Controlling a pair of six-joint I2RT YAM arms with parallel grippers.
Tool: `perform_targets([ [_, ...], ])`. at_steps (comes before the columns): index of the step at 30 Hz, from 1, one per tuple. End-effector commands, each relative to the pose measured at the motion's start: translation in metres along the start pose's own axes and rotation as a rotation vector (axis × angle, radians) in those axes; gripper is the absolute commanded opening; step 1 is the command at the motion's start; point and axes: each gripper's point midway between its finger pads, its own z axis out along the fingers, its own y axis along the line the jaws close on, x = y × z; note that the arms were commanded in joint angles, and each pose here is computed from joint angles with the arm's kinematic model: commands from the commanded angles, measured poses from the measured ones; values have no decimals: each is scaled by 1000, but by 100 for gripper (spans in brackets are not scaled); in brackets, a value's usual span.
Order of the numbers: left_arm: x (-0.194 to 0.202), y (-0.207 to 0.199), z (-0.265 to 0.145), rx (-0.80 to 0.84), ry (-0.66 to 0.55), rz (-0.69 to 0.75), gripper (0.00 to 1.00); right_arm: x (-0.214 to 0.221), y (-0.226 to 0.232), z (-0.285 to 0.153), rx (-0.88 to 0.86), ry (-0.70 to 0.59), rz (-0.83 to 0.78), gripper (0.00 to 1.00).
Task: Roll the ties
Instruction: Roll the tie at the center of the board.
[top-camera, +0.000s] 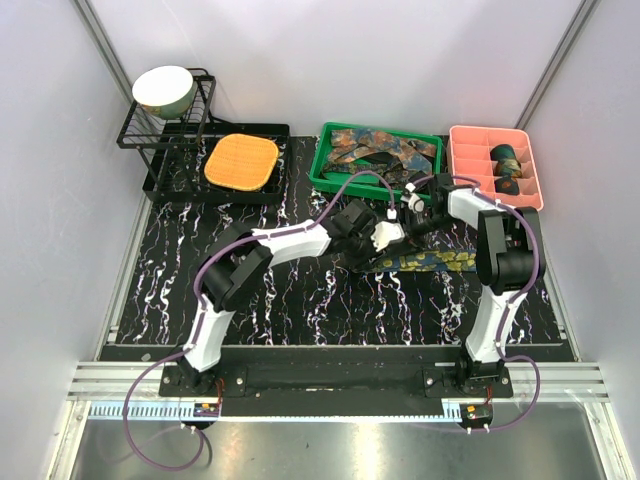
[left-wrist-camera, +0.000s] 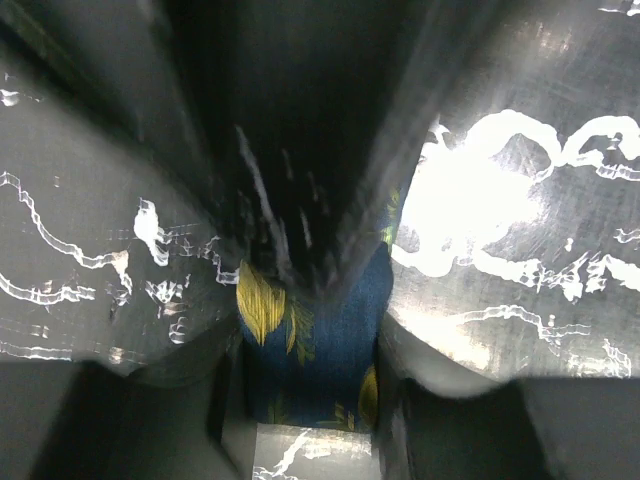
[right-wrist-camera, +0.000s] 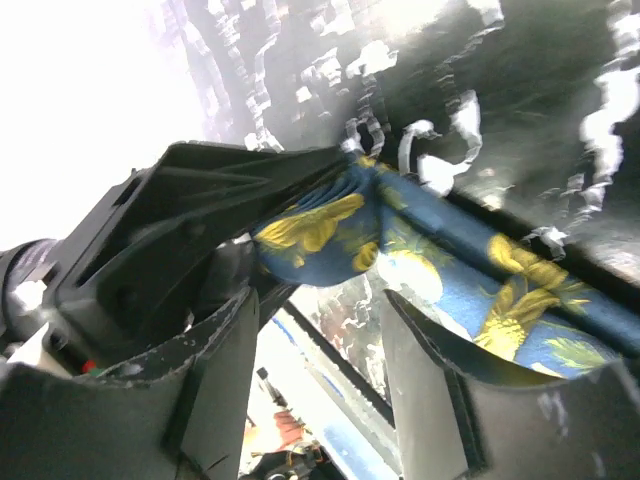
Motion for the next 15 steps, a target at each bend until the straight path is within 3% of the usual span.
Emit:
perform_targets([
  [1,125,-35,-4,64,473,-77,6,2,34,-4,-151,-52,-76,57],
  [10,131,-39,-5,60,529,-42,8,15,12,23,-81,-23,-39,49],
  [13,133,-42,-3,70,528,-69,5,17,-4,16,4,-47,10,39],
  [15,132,-41,-2,64,512,-95,4,17,-19,16,69,-50,49,21],
])
